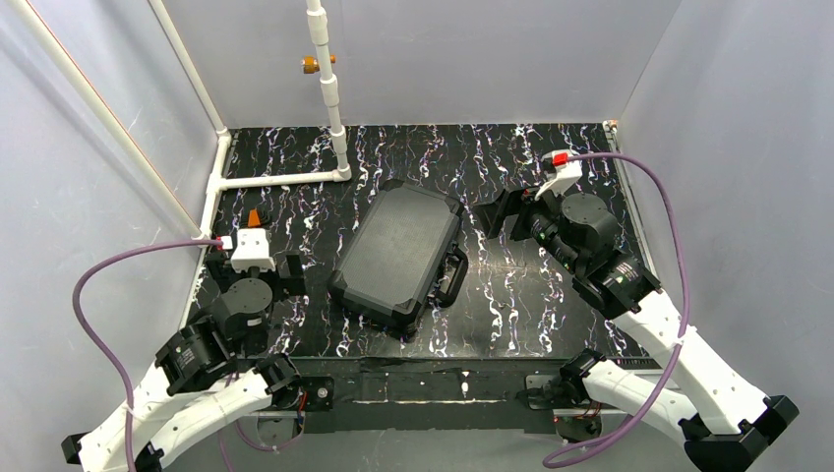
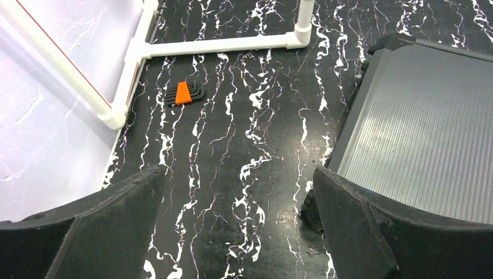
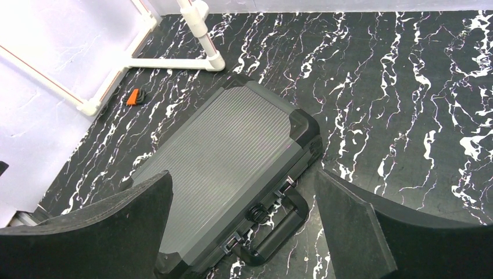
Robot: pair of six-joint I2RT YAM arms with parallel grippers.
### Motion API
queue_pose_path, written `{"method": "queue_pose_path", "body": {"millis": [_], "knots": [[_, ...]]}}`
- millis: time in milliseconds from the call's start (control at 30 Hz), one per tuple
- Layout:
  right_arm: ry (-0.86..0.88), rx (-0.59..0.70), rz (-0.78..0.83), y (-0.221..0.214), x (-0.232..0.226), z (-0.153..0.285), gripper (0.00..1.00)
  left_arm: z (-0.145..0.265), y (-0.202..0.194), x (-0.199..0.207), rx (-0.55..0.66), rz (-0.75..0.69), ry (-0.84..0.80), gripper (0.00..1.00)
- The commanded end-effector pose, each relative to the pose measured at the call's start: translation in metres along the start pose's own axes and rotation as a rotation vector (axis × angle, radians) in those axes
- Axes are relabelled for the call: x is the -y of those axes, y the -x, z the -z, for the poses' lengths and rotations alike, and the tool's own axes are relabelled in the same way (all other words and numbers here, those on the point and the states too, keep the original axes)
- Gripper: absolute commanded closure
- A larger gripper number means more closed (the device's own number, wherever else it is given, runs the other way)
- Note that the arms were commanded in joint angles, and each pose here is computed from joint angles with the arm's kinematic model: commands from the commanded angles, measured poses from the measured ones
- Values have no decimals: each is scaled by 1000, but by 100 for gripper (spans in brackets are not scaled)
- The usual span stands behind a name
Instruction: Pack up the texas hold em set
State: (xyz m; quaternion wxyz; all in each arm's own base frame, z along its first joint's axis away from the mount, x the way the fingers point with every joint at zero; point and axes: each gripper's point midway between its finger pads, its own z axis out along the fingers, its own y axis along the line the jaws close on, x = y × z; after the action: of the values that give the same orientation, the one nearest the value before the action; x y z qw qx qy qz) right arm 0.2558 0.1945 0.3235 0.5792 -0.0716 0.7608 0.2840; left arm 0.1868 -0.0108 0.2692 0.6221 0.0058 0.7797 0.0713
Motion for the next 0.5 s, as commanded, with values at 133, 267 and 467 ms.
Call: {"method": "queue_pose_path", "body": {"millis": [133, 267, 467], "knots": [[-3, 54, -5, 19, -3, 4, 2, 2, 0, -11, 21, 22, 41, 2], [-5, 52, -16, 17, -2, 4, 2, 2, -1, -11, 19, 23, 41, 2], [24, 48, -12, 15, -6, 4, 2, 3, -1, -12, 16, 27, 40, 2]]}}
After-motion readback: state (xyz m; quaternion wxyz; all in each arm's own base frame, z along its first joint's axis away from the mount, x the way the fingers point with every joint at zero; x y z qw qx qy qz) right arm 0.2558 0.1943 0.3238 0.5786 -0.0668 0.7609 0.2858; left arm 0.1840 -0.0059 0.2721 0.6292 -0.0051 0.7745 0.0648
